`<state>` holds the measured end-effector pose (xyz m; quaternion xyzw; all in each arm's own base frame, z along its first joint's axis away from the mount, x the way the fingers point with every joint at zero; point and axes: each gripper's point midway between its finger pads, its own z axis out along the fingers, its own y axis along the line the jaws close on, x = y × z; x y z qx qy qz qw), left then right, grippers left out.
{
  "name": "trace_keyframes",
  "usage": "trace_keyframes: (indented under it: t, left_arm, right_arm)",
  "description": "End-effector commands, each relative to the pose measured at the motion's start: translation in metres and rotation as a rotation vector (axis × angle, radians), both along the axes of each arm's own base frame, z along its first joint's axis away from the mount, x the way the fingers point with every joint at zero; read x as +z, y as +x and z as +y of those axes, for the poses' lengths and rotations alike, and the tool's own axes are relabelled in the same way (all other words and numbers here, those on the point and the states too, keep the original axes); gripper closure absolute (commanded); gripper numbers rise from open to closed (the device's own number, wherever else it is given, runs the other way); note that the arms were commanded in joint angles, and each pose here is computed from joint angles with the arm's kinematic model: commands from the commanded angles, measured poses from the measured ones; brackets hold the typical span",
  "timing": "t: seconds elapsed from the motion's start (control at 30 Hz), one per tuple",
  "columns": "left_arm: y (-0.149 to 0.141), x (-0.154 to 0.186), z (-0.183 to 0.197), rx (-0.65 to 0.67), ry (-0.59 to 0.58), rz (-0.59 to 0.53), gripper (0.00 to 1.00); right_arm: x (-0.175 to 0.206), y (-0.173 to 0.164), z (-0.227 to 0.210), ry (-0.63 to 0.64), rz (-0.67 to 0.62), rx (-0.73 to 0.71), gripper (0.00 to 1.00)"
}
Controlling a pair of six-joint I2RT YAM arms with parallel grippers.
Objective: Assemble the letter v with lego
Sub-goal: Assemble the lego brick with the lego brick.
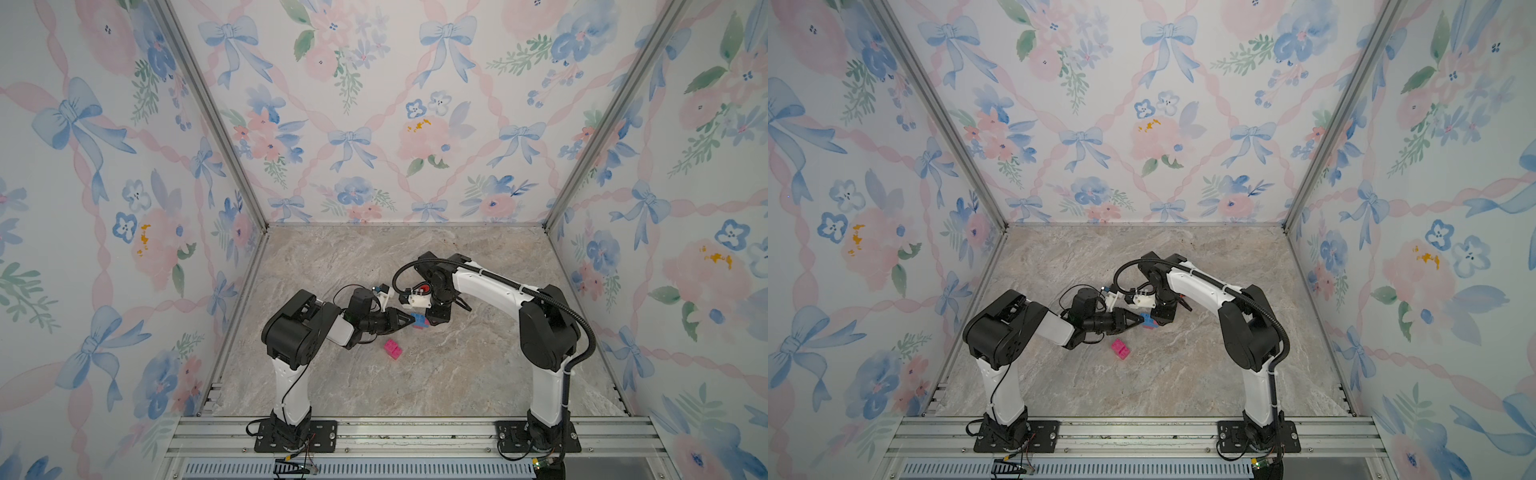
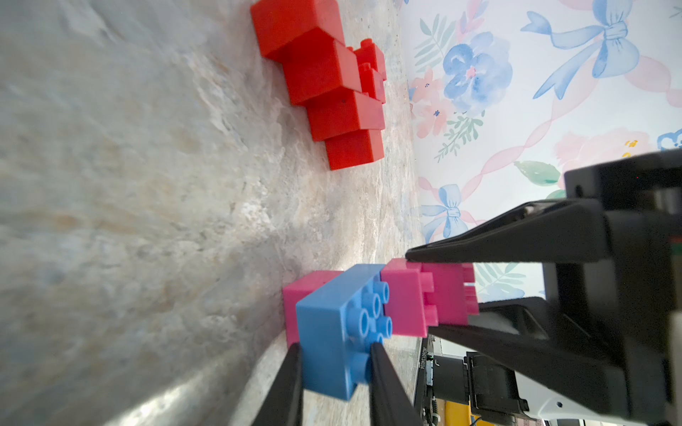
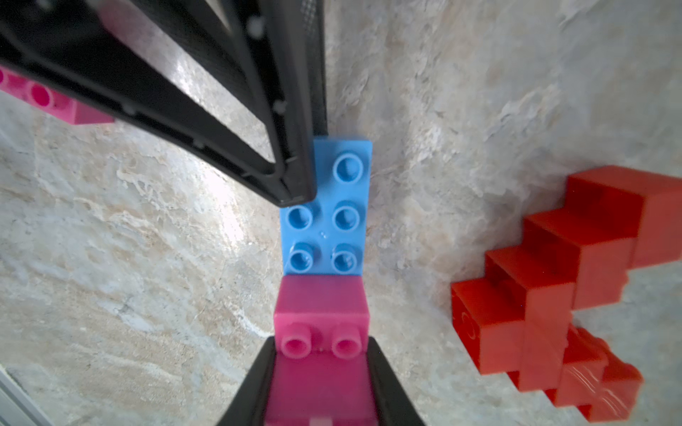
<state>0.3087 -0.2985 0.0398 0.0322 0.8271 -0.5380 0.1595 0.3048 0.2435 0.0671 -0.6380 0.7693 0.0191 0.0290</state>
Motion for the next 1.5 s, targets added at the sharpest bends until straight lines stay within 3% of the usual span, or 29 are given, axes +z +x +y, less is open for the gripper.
trace_keyframes:
  t: [0.0,0.6,1.07,1.13,1.27,1.47]
  left_arm:
    - [-0.013,-0.036,0.013,0.022,0.084,0.092,0.95]
    - [-0.012,-0.035,0.013,0.027,0.086,0.091,0.96]
    - [-0.014,-0.037,0.014,0.025,0.090,0.093,0.96]
    - [-0.014,-0.035,0.014,0.027,0.088,0.089,0.96]
    - [-0.013,-0.033,0.013,0.026,0.085,0.086,0.96]
    - [-0.012,-0.030,0.013,0.031,0.083,0.078,0.97]
  right_arm:
    - [-0.022,-0.014,-0.011,-0.076,0.079,0.034,1.00]
    - [-0.038,-0.024,-0.009,-0.149,0.154,0.061,1.00]
    - [-0.036,-0.020,0.001,-0.114,0.118,0.046,1.00]
    - [-0.027,-0.014,0.003,-0.092,0.080,0.036,0.93]
    - [-0.011,-0.007,0.007,-0.059,0.029,0.025,0.65]
    - [0.018,0.004,0.015,0.015,-0.054,-0.013,0.40]
